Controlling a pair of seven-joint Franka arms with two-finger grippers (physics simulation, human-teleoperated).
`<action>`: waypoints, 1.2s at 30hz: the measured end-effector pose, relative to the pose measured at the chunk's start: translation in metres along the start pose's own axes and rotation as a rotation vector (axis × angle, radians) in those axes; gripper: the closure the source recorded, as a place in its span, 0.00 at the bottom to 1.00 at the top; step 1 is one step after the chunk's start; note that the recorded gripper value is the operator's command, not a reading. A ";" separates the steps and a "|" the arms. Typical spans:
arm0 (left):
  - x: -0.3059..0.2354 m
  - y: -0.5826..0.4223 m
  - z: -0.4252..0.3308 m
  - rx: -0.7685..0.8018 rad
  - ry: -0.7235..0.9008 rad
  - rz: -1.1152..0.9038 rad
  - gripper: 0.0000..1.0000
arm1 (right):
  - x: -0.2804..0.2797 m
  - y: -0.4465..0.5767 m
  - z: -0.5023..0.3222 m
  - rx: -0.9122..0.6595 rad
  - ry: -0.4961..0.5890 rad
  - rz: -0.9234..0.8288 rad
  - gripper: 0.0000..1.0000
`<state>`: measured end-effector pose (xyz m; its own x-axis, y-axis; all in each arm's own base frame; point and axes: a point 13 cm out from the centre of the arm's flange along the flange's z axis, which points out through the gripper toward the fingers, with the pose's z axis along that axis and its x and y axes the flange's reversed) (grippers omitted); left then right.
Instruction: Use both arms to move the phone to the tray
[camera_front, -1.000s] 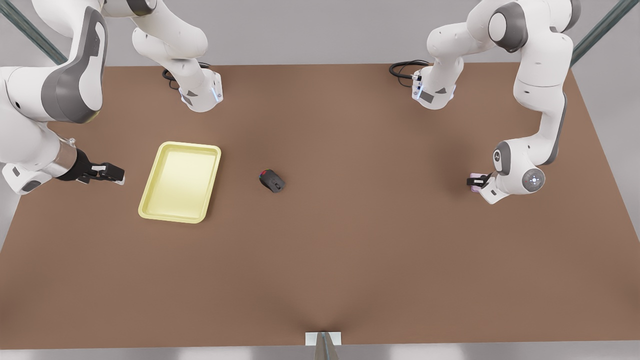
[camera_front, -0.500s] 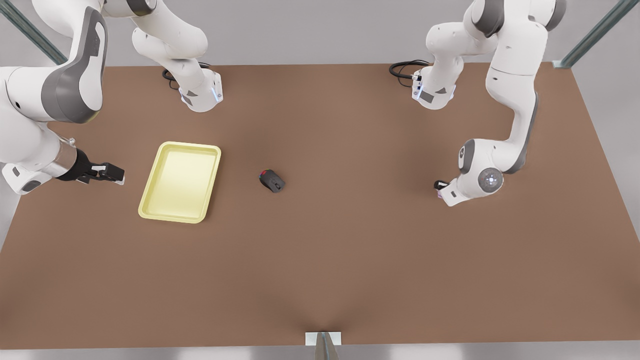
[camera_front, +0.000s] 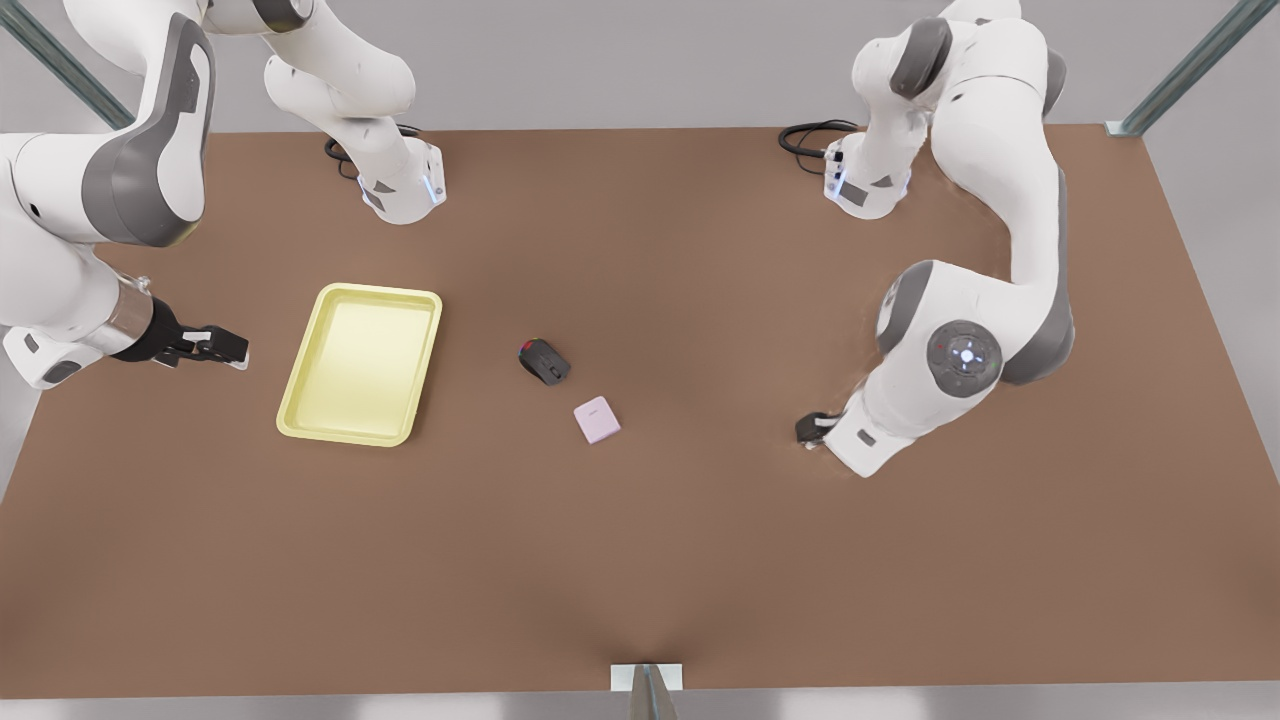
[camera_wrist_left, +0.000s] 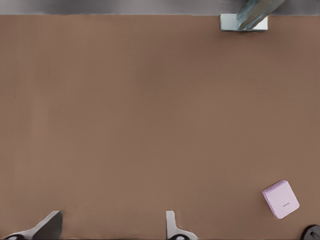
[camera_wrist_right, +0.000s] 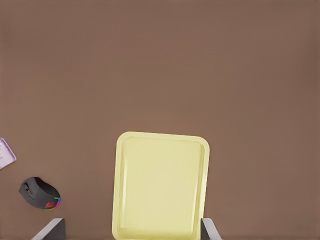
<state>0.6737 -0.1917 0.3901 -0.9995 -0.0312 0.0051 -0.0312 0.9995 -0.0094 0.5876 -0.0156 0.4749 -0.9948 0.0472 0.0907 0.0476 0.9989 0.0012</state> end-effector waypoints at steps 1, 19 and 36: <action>0.020 0.070 -0.038 -0.057 -0.003 -0.066 0.00 | 0.000 0.000 0.000 0.000 0.000 0.000 0.00; 0.115 0.063 -0.113 0.005 0.155 0.264 0.00 | -0.025 0.186 0.059 -0.058 0.017 -0.294 0.00; 0.114 0.060 -0.098 0.013 0.191 0.380 0.00 | -0.010 0.377 0.252 -0.048 0.082 -0.505 0.00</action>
<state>0.5585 -0.1341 0.4883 -0.9210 0.3432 0.1843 0.3383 0.9392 -0.0585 0.5929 0.3621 0.2238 -0.8846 -0.4433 0.1450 -0.4307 0.8956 0.1109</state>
